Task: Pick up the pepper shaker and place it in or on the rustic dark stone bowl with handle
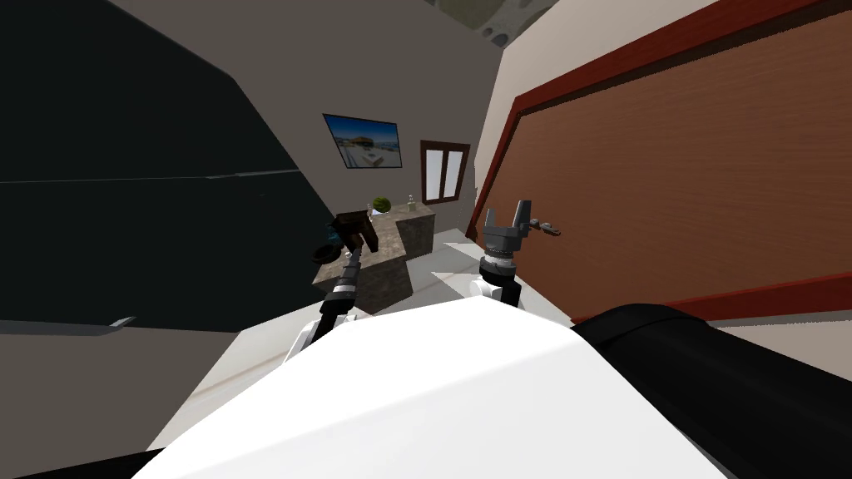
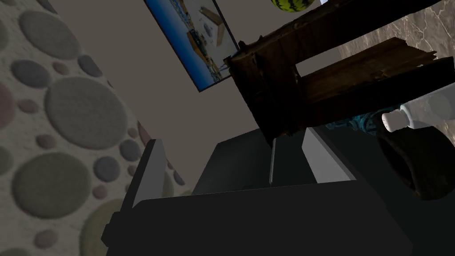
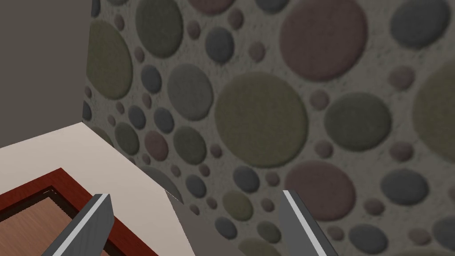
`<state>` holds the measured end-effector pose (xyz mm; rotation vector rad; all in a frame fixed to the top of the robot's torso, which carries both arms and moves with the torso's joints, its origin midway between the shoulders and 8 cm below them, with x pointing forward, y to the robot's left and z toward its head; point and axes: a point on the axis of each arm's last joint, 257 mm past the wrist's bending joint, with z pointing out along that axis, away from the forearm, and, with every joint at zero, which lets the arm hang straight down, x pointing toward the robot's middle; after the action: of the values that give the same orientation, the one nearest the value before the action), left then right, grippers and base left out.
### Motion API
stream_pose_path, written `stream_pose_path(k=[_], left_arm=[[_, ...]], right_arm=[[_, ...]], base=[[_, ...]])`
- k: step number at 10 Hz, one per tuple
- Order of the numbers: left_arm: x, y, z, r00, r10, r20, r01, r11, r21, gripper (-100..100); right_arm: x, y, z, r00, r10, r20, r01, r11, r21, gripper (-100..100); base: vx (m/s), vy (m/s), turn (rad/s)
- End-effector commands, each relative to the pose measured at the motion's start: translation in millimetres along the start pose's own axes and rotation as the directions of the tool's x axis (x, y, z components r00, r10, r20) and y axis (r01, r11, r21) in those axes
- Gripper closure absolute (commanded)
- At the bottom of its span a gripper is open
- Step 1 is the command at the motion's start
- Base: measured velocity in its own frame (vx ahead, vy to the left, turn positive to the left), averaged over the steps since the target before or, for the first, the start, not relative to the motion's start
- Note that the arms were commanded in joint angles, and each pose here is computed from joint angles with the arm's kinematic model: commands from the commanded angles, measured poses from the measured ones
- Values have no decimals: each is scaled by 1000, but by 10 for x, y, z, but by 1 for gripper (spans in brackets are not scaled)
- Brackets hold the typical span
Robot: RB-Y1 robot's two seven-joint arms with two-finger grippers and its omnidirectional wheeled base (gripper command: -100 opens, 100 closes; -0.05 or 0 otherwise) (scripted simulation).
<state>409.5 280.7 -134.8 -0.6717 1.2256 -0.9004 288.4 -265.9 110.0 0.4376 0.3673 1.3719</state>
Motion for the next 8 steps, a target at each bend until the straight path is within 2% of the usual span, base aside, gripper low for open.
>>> stream_pose_path(k=[1,2,3,4,5,6,8], left_arm=[[66,173,-20,998,55,-25,-56,998,-35,-100],[88,251,-31,996,83,-39,-85,995,-51,-100],[122,400,-57,988,140,-66,-145,986,-79,-100],[133,473,-71,982,168,-81,-175,980,-90,-100],[146,618,-104,968,226,-110,-238,965,-109,-100],[144,770,-144,947,287,-142,-305,945,-122,-100],[128,933,-192,919,352,-178,-377,917,-130,-100]], right_arm=[[0,0,0,1000,0,0,0,1000,0,0],[0,0,0,1000,0,0,0,1000,0,0],[0,0,0,1000,0,0,0,1000,0,0],[0,0,0,1000,0,0,0,1000,0,0],[0,0,0,1000,0,0,0,1000,0,0],[0,0,0,1000,0,0,0,1000,0,0],[0,0,-1,1000,0,0,0,1000,0,0]], base=[[-89,51,-34],[-79,58,-28],[-66,64,-31],[-44,48,-23],[-16,43,2],[28,43,32],[71,19,33]])
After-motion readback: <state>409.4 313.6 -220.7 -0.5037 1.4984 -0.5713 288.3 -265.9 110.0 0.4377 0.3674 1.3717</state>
